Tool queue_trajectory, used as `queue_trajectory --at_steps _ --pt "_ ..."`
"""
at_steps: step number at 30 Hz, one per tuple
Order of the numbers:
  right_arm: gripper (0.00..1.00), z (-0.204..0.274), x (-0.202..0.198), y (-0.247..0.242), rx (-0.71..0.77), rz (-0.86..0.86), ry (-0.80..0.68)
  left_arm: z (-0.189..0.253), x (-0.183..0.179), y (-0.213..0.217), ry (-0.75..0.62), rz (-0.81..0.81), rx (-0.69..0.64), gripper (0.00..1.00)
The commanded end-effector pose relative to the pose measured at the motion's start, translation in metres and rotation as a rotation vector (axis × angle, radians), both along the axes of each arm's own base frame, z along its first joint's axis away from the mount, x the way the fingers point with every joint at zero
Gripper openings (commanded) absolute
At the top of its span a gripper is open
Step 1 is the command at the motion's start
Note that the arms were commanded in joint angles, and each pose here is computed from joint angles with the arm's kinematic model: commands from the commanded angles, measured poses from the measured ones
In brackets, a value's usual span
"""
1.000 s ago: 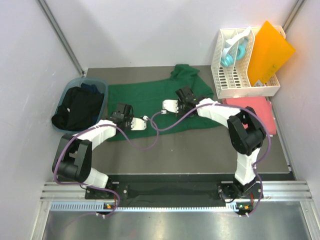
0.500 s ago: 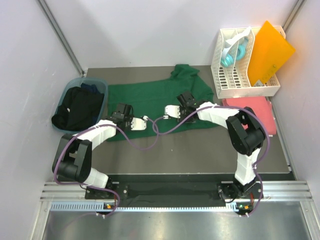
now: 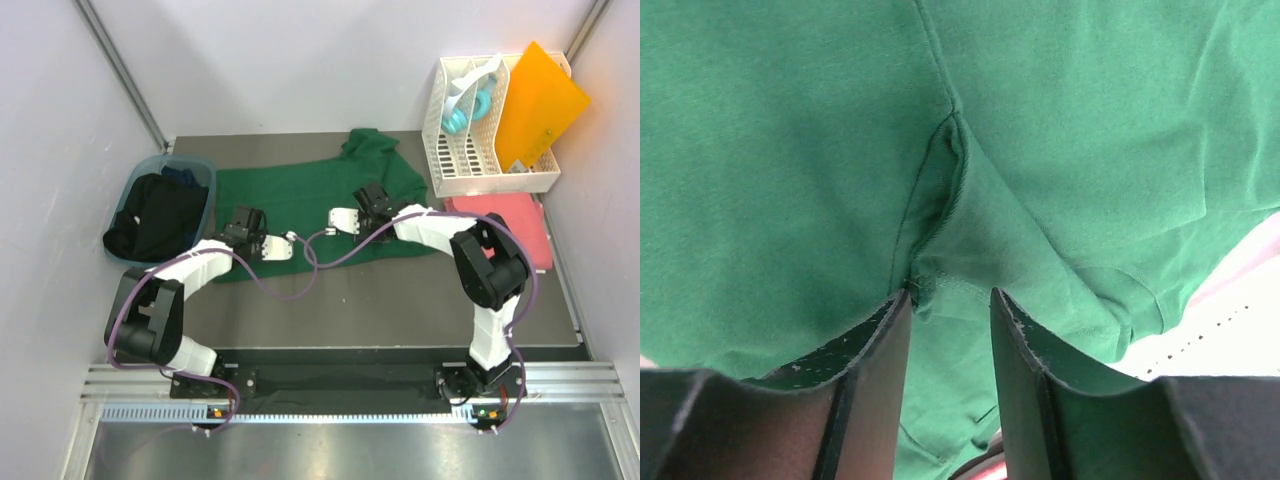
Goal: Fold and stack the t-shirts
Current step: Fold the flattened tshirt in 1/3 of the way
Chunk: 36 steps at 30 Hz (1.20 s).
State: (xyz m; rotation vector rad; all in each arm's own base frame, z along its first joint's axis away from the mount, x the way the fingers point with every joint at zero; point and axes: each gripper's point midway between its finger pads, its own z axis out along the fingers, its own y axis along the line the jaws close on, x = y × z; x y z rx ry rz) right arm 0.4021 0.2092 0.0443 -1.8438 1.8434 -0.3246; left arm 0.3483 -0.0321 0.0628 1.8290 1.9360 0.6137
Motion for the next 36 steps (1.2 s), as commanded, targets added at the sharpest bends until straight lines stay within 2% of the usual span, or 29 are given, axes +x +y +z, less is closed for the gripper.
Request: queue_trajectory --at_steps 1,2,6,16,17,20,21,24,33,36 --pt "0.32 -0.004 0.011 -0.002 0.015 -0.034 -0.034 0.019 0.011 -0.005 -0.061 -0.005 -0.016 0.41" --pt "0.28 -0.005 0.011 -0.001 0.015 -0.034 -0.034 0.020 0.011 -0.005 -0.064 -0.005 -0.017 0.41" --pt "0.00 -0.003 0.015 -0.001 0.014 -0.043 -0.044 0.020 0.011 -0.005 -0.065 -0.007 -0.016 0.41" --pt "0.00 0.021 0.026 0.003 0.022 -0.038 -0.088 0.020 0.012 -0.005 -0.070 -0.005 -0.017 0.41" --pt "0.01 0.020 0.024 0.002 0.016 -0.038 -0.074 0.020 0.013 -0.005 -0.071 -0.005 -0.018 0.41" --pt "0.21 0.013 0.015 0.003 0.024 -0.029 -0.030 0.021 0.013 -0.005 -0.074 -0.006 -0.018 0.41" --pt "0.36 0.013 0.012 0.005 0.034 -0.028 -0.024 0.021 0.012 -0.005 -0.073 -0.005 -0.018 0.41" --pt "0.45 0.009 0.004 0.004 0.042 -0.028 -0.009 0.021 0.012 -0.004 -0.073 -0.003 -0.018 0.41" --pt "0.47 -0.008 0.006 0.000 0.037 -0.058 -0.003 0.023 0.016 -0.005 -0.074 -0.010 -0.013 0.41" --pt "0.42 -0.013 0.007 0.000 0.033 -0.064 -0.003 0.025 0.017 -0.006 -0.079 -0.013 -0.011 0.41"
